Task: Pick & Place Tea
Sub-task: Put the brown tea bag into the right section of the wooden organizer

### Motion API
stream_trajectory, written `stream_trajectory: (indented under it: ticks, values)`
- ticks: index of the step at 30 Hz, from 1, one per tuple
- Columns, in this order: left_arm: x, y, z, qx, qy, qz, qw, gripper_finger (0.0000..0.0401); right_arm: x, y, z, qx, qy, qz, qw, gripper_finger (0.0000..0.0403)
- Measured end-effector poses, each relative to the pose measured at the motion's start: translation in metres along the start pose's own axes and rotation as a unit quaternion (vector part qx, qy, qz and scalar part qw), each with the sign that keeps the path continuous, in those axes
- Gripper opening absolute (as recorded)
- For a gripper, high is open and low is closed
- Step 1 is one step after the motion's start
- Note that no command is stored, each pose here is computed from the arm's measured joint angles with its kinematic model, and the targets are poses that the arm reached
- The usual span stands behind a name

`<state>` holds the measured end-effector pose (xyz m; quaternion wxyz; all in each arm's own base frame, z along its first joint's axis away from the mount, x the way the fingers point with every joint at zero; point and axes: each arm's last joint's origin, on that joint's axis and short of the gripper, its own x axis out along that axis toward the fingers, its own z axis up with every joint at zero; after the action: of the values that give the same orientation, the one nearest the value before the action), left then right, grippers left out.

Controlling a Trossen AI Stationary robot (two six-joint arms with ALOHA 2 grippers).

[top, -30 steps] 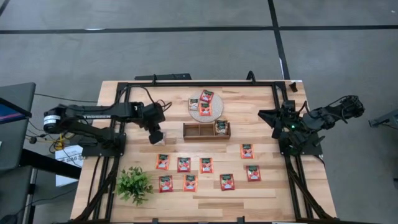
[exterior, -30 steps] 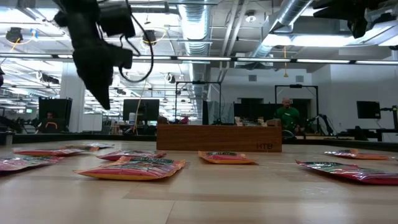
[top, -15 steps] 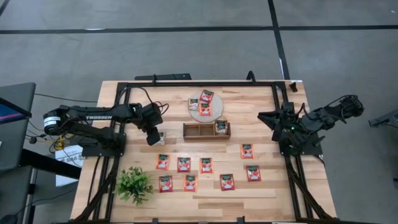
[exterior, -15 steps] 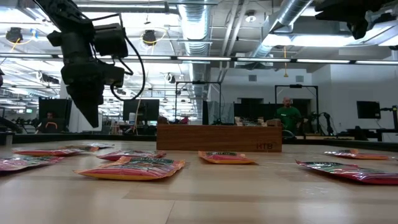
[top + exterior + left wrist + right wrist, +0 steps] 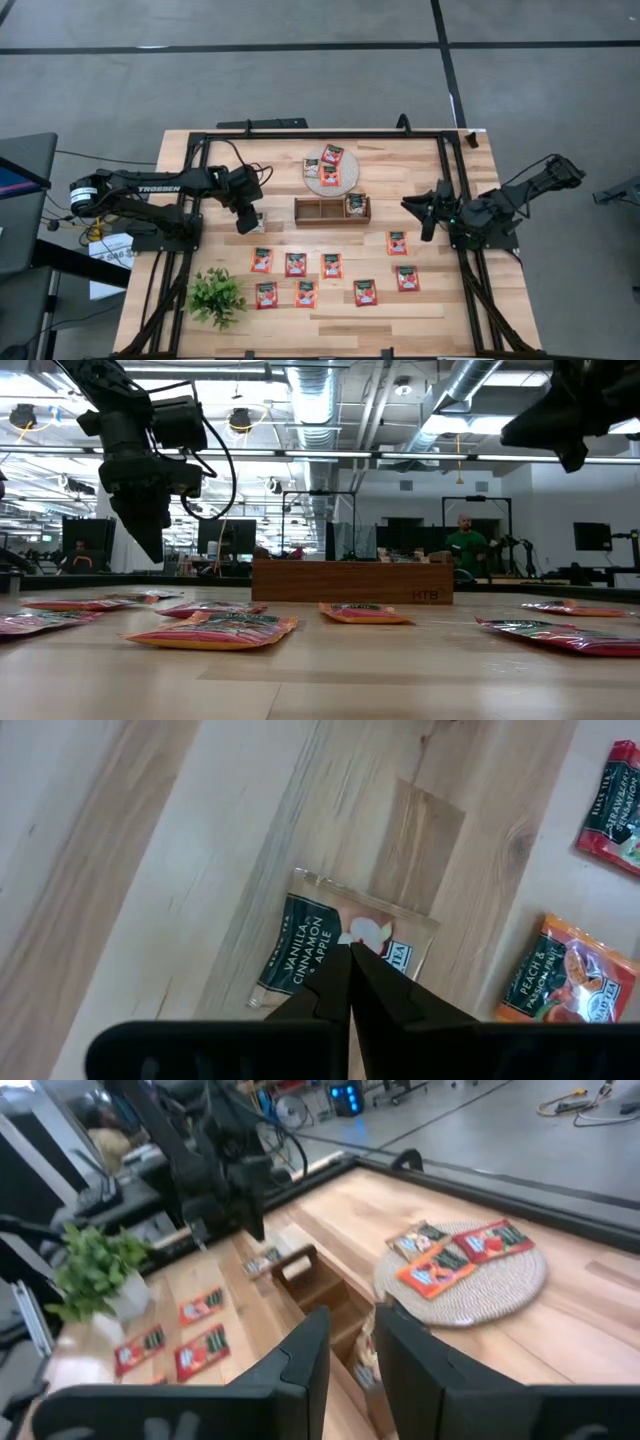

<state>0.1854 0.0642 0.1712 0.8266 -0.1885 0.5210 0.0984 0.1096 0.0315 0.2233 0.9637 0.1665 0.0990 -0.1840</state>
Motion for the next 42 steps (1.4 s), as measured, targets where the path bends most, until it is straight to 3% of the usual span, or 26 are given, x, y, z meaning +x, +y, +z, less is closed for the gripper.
stream_trajectory:
  ticks: [10, 14, 16, 18, 21, 28, 42]
  values:
    - [0.0, 0.0, 0.0, 0.0, -0.001, 0.002, 1.0, 0.0, 0.0, -0.002, -0.004, -0.013, 0.016, -0.009, 1.0, 0.0076]
    - [0.0, 0.0, 0.0, -0.001, -0.002, 0.003, 1.0, 0.0, 0.0, 0.0, -0.001, 0.012, 0.003, 0.0, 1.0, 0.0076]
    - [0.0, 0.0, 0.0, -0.001, -0.002, 0.003, 1.0, 0.0, -0.001, 0.001, 0.002, -0.009, 0.001, 0.021, 1.0, 0.0076]
    - [0.0, 0.0, 0.0, -0.001, -0.002, 0.003, 1.0, 0.0, -0.003, 0.004, 0.004, -0.024, 0.008, 0.076, 0.997, 0.0076]
    - [0.0, 0.0, 0.001, -0.001, -0.004, 0.005, 1.0, 0.0, -0.009, 0.004, 0.007, -0.017, 0.017, 0.137, 0.99, 0.0076]
    - [0.0, 0.001, 0.003, 0.003, -0.018, 0.02, 1.0, 0.0, -0.02, -0.005, 0.013, 0.0, -0.022, 0.161, 0.987, 0.0076]
    - [0.0, 0.002, 0.004, 0.017, -0.023, 0.04, 0.999, 0.0, -0.017, -0.018, -0.02, 0.024, -0.065, 0.218, 0.974, 0.0076]
